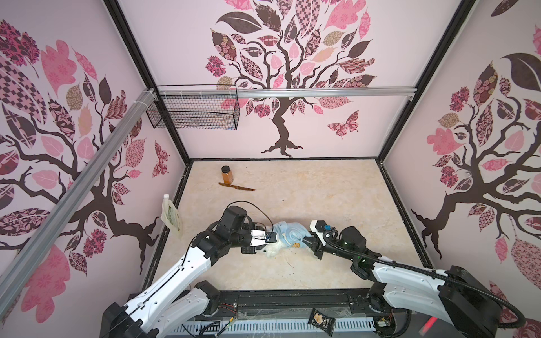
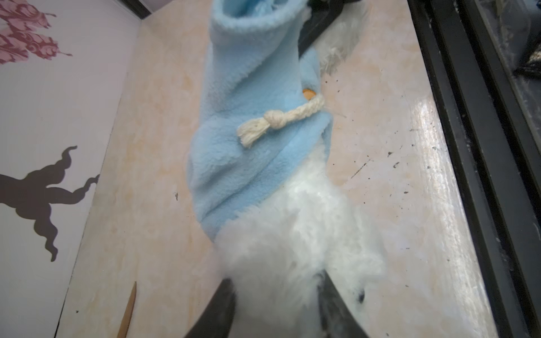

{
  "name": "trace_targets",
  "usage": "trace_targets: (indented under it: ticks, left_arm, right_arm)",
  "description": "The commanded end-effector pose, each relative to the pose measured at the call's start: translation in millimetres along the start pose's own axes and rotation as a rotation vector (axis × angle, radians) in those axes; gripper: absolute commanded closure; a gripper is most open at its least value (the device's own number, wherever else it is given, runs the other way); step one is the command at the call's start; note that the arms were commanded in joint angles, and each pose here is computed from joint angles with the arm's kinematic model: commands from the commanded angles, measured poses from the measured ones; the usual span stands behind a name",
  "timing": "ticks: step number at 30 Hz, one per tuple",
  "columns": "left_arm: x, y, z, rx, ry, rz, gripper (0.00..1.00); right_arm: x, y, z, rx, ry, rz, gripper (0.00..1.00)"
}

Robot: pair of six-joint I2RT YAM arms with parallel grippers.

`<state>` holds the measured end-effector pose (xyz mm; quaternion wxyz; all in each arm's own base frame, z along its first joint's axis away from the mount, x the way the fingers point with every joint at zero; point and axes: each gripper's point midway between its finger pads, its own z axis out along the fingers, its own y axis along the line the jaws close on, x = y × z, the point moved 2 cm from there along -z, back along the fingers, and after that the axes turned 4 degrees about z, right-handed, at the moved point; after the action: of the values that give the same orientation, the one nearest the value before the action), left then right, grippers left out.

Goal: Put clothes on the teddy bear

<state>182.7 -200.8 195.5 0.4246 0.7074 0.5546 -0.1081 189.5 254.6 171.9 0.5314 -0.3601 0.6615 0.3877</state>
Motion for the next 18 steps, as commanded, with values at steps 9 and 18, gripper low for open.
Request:
trace_targets:
  ticks: [9, 18]
  left_arm:
    - [-80, 27, -46, -0.171, -0.355, -0.07, 0.47]
    - [-114, 16, -11, -0.018, -0.241, 0.001, 0.83]
  right_arm:
    - [-15, -1, 4, 0.022, -0.042, 0.003, 0.95]
    - [-14, 0, 6, 0.025, -0.035, 0.011, 0.95]
